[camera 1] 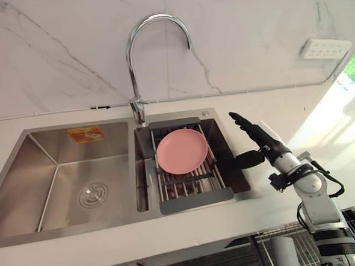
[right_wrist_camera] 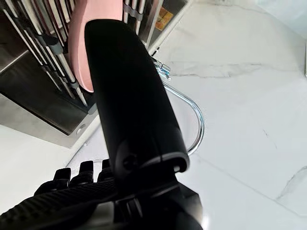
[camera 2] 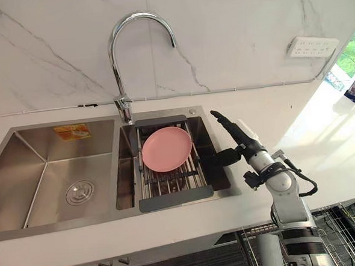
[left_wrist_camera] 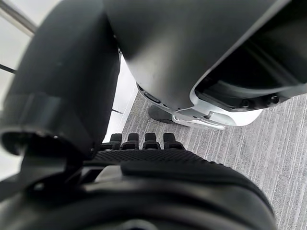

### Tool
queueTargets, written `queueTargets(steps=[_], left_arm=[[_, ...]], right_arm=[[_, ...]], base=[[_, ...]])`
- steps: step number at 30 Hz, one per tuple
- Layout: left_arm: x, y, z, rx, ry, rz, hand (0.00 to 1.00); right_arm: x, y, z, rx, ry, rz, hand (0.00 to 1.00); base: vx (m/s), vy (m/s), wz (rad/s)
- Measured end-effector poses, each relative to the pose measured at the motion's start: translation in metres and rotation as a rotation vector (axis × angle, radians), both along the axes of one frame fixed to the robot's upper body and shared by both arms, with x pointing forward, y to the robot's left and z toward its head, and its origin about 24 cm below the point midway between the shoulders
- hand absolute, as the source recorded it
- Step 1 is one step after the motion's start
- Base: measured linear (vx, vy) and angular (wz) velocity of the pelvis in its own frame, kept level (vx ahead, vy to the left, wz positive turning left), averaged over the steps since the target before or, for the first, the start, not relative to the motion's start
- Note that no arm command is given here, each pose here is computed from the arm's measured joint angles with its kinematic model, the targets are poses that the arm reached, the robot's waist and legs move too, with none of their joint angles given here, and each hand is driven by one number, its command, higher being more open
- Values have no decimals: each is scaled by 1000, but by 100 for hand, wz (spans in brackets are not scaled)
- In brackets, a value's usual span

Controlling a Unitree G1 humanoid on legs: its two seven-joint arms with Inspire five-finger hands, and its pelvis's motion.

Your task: Walk over to the sink, pick up the cup, carry it to the dishwasher, place the cup inside the dishwasher, then close the dishwasher door

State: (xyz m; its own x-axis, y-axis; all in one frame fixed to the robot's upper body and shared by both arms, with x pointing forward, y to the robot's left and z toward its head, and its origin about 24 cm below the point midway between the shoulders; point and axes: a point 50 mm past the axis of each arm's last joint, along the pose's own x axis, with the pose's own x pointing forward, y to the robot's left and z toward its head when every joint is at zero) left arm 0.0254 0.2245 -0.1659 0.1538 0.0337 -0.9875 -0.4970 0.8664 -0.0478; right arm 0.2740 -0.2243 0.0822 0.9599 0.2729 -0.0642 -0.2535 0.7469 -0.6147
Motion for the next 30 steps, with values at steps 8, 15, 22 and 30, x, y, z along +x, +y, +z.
queueTargets(steps=[8,15,22,30], left_arm=[[4,0,1,6,-5,-42,100],[9,-2,2,-1,-24,-61,100],[11,-4,2,-15,-48,-43,100],[11,-5,2,-28,-54,-10,100]], right_arm=[[10,10,-12,-141,1,-1,100],[14,15,-23,-240,0,-19,100],[17,20,-22,-317,-30,0,100],[22,31,-29,-397,-52,33,100]], base=[[-44,-23,11],[-33,-17,6],[-18,-7,12],[-3,1,3]])
